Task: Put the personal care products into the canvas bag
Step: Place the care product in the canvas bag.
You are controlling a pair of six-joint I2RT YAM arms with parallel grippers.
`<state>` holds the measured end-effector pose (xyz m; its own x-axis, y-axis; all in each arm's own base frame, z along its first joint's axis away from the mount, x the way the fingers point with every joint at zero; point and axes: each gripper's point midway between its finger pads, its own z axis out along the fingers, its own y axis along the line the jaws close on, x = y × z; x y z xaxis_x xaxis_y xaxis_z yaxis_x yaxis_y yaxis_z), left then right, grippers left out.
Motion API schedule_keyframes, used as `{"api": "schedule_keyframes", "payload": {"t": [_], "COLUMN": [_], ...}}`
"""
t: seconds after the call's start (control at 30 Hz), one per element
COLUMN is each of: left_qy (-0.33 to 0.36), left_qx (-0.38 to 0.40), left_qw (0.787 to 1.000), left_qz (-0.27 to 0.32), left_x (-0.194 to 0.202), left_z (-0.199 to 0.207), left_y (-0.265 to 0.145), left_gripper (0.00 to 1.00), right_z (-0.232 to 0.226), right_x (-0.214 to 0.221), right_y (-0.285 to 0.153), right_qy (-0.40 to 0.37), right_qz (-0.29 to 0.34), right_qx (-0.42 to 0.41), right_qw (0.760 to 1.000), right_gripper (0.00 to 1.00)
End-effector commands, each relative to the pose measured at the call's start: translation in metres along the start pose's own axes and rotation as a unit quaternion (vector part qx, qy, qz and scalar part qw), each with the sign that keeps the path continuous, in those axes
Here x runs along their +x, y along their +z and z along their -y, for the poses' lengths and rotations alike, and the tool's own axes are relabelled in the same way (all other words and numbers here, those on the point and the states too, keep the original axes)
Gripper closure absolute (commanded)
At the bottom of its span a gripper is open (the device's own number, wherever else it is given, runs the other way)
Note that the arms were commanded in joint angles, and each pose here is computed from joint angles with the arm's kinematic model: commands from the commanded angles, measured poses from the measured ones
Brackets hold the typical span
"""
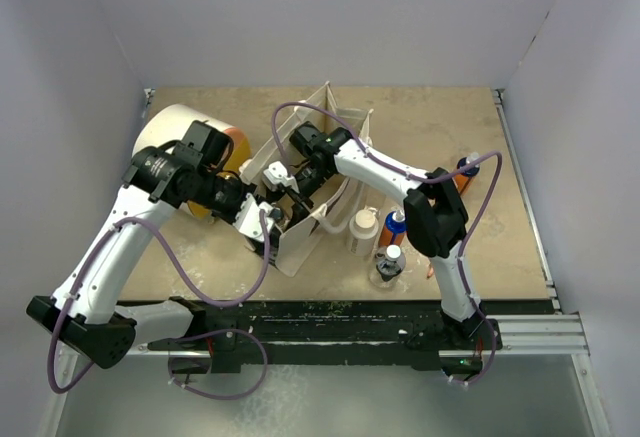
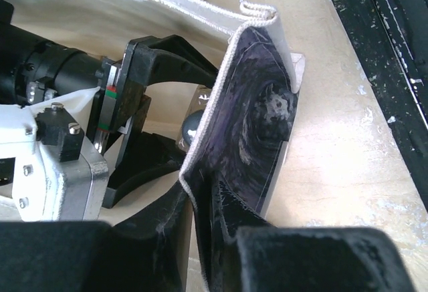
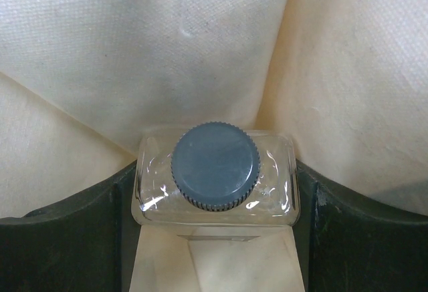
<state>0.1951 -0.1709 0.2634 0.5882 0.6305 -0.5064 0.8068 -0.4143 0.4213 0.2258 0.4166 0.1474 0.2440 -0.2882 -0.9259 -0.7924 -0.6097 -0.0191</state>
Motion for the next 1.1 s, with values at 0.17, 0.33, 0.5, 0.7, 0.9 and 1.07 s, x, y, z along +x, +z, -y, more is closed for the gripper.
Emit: {"api": "schedule_keyframes", "payload": {"t": [0.17, 0.33, 0.5, 0.7, 0.9, 1.07], "left_qy": [-0.022, -0.027, -0.031, -0.042, -0.050, -0.053], "left_qx": [-0.014, -0.015, -0.018, -0.024, -0.031, -0.036], "left_qw": [1.000, 1.000, 0.999, 0.999, 0.998, 0.998], "left_qz": [0.000, -0.003, -0.006, -0.008, -0.014, -0.020], "left_x": [-0.002, -0.001, 0.000, -0.001, -0.001, 0.000], "left_z": [0.003, 0.004, 0.003, 0.004, 0.007, 0.010], "left_y": [-0.004, -0.004, -0.005, -0.008, -0.012, -0.015], "left_gripper": [0.70, 0.68, 0.66, 0.58, 0.55, 0.55], "right_z": [-0.006, -0.004, 0.000, -0.001, -0.003, -0.003], "right_x": [-0.037, -0.034, -0.031, -0.034, -0.041, -0.044], "right_y": [-0.015, -0.019, -0.023, -0.024, -0.028, -0.030], "right_qy": [-0.023, -0.030, -0.037, -0.037, -0.037, -0.034], "right_qz": [-0.020, -0.042, -0.062, -0.062, -0.062, -0.064], "right_qx": [0.018, 0.023, 0.031, 0.032, 0.036, 0.039], "right_qw": [0.999, 0.998, 0.997, 0.997, 0.997, 0.997], "right_gripper": [0.72, 0.65, 0.47, 0.42, 0.35, 0.28]}}
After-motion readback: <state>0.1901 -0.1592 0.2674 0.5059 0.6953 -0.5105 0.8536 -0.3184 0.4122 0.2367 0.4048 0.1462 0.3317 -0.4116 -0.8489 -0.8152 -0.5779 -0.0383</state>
